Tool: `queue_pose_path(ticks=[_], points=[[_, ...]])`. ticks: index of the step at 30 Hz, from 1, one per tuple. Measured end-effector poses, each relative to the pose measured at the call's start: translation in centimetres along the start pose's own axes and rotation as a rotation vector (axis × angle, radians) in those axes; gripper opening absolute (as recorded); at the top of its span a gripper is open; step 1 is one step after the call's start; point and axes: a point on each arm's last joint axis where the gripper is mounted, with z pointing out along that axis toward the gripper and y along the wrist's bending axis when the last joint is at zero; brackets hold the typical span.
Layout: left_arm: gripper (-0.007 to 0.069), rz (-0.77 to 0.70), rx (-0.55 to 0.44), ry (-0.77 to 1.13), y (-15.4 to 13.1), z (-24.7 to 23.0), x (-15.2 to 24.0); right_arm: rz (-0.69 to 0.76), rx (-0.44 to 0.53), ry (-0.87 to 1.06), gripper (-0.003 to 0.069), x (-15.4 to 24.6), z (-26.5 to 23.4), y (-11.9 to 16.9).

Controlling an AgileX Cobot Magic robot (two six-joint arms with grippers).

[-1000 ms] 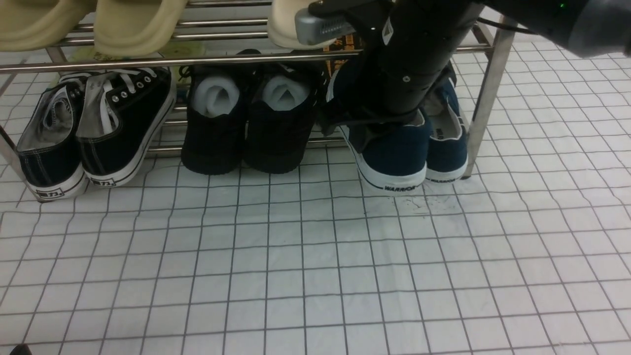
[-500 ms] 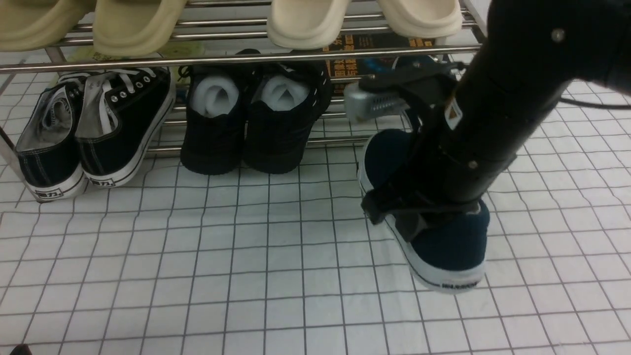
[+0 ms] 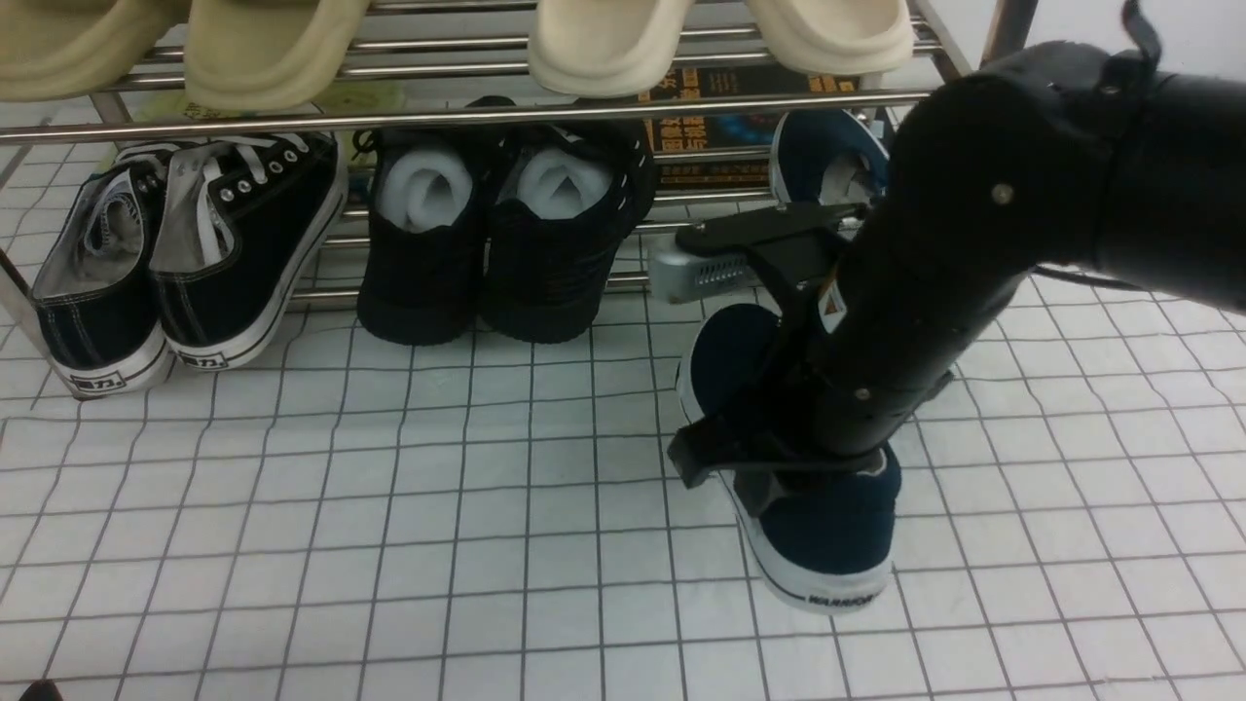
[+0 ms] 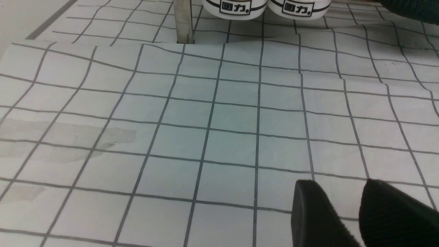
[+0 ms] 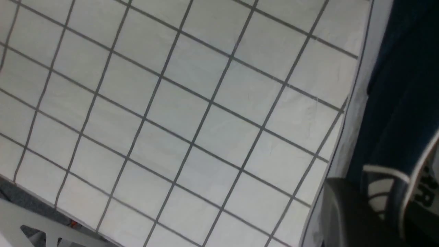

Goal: Take the shoes off the shelf with your hand from the white checkered tablecloth.

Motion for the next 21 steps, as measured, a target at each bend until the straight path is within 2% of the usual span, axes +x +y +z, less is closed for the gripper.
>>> queue_pose_path(ticks=[7,9,11,12,13,14,15,16,17,21], points=[[0.0240,0.000,0.000,0.000,0.0,0.0,0.0,0.013,0.003,-0.028,0.0055,-1.3,3.7,-0.3],[0.0240,0.000,0.000,0.000,0.0,0.0,0.0,0.018,0.003,-0.033,0.0104,-1.5,4.6,-0.3],[0.0240,0.000,0.000,0.000,0.0,0.0,0.0,0.027,-0.009,-0.039,0.0188,-1.6,4.8,-0.2],[0.0240,0.000,0.000,0.000,0.0,0.0,0.0,0.029,-0.011,-0.040,0.0207,-1.6,4.8,-0.2],[0.0240,0.000,0.000,0.000,0.0,0.0,0.0,0.039,-0.025,-0.046,0.0279,-1.7,4.7,-0.1],[0.0240,0.000,0.000,0.000,0.0,0.0,0.0,0.040,-0.027,-0.047,0.0301,-1.8,4.7,0.0],[0.0240,0.000,0.000,0.000,0.0,0.0,0.0,0.041,-0.034,-0.047,0.0394,-1.9,4.4,0.1],[0.0240,0.000,0.000,0.000,0.0,0.0,0.0,0.041,-0.034,-0.046,0.0394,-2.0,4.3,0.2],[0.0240,0.000,0.000,0.000,0.0,0.0,0.0,0.025,-0.029,-0.050,0.0476,-2.3,3.7,0.3],[0.0240,0.000,0.000,0.000,0.0,0.0,0.0,-0.028,0.030,-0.110,0.0582,-4.2,1.1,0.2]])
